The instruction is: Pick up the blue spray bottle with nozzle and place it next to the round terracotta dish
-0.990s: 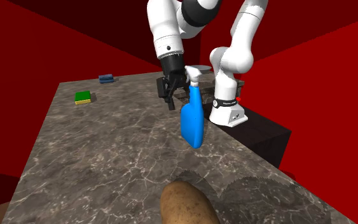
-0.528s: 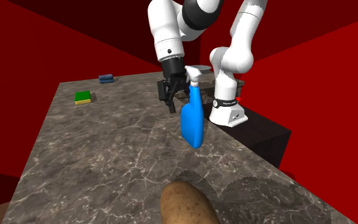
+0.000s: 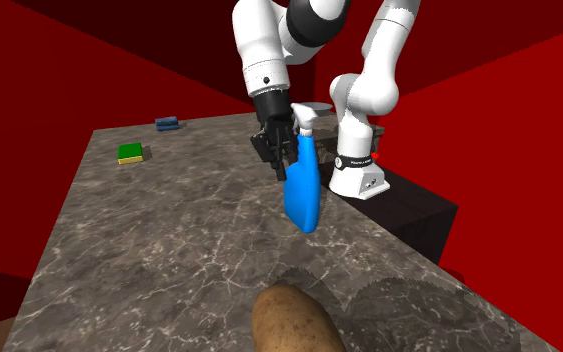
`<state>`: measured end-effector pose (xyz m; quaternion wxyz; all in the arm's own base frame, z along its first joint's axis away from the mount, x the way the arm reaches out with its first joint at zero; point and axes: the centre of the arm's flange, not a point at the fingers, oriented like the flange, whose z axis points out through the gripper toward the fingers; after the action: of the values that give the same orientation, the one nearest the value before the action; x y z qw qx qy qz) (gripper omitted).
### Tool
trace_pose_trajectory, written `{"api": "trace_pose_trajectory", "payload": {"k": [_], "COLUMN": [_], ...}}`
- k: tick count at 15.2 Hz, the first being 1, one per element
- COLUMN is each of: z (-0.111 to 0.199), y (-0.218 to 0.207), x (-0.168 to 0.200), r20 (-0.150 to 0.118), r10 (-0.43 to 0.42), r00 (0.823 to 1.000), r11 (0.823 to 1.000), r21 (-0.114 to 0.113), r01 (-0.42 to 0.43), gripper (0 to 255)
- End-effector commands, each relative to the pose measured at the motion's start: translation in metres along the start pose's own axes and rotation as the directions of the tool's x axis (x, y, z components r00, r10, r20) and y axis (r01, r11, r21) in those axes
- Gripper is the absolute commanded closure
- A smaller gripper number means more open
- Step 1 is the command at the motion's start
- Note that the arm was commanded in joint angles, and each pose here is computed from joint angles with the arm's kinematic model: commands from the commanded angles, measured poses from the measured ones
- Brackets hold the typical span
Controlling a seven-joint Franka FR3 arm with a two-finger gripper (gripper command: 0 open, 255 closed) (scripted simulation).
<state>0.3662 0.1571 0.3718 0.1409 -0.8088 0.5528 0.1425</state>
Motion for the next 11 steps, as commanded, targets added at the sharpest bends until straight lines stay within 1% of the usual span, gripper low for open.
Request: {"api": "trace_pose_trajectory", "payload": {"k": [1, 3, 11], "z": [0.000, 0.001, -0.038], "y": [0.000, 0.000, -0.003], "x": [0.000, 0.000, -0.016], "r20": [0.000, 0.000, 0.000], "r10": [0.000, 0.000, 0.000], "r00": [1.000, 1.000, 1.000], "r11": [1.000, 1.000, 1.000], "r21": [-0.001, -0.001, -0.001], "r01": [0.000, 0.000, 0.000], "gripper": [255, 255, 255]}}
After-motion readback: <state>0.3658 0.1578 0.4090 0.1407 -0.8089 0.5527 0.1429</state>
